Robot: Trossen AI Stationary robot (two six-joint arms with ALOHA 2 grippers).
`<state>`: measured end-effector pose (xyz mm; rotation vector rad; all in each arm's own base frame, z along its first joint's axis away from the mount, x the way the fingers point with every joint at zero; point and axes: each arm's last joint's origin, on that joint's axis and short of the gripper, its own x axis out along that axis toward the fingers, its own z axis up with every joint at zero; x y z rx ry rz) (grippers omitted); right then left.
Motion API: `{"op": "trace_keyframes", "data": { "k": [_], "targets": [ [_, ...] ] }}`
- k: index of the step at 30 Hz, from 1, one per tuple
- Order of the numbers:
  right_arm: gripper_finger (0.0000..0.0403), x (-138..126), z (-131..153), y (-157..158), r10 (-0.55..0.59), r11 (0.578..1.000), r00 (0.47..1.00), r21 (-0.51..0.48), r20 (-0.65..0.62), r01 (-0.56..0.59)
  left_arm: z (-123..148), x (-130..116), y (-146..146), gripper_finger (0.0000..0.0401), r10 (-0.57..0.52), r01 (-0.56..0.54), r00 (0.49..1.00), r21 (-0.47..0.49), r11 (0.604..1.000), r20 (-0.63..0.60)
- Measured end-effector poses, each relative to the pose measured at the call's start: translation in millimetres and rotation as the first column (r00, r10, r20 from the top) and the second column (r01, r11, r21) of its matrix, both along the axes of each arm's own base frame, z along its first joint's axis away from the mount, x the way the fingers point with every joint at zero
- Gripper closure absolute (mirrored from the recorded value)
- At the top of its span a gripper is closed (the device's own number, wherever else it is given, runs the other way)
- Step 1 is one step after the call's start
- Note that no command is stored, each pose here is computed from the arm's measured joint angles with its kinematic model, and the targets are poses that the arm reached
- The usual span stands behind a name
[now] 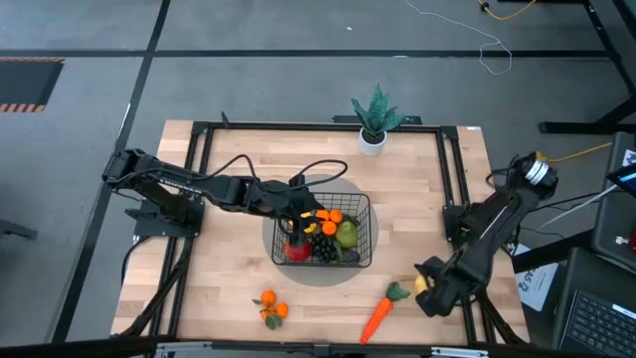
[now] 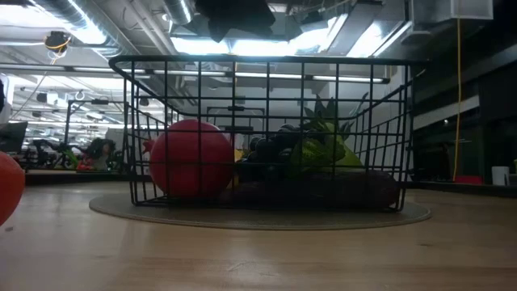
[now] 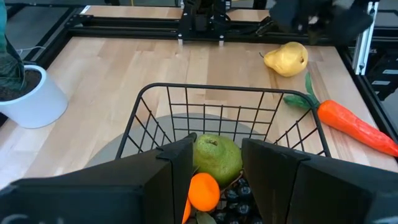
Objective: Build produce basket
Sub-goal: Put the yellow pear into the black wire basket
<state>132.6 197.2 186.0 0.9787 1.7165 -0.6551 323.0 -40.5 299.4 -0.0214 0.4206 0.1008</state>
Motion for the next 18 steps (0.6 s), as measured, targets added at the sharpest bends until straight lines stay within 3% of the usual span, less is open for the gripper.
{"op": "trace_keyframes", "data": {
  "k": [8, 13, 18],
  "targets": [
    [0.0257, 11, -30, 2, 0.040, 0.988, 0.999, -0.148, -0.009, -0.041, 0, 0, 0, 0.0277, 0.000, 0.000, 1.000, 0.000, 1.000, 0.000],
    [0.0257, 26, -35, -8, 0.009, 0.956, 0.990, -0.291, 0.139, 0.032, 0, 0, 0, 0.0277, 0.002, -0.002, 1.000, 0.001, 1.000, 0.000],
    [0.0257, 42, -35, -24, 0.011, 0.876, 0.941, -0.457, 0.339, 0.154, 0, 0, 0, 0.0277, 0.002, -0.002, 1.000, 0.001, 1.000, 0.000]
  ]
}}
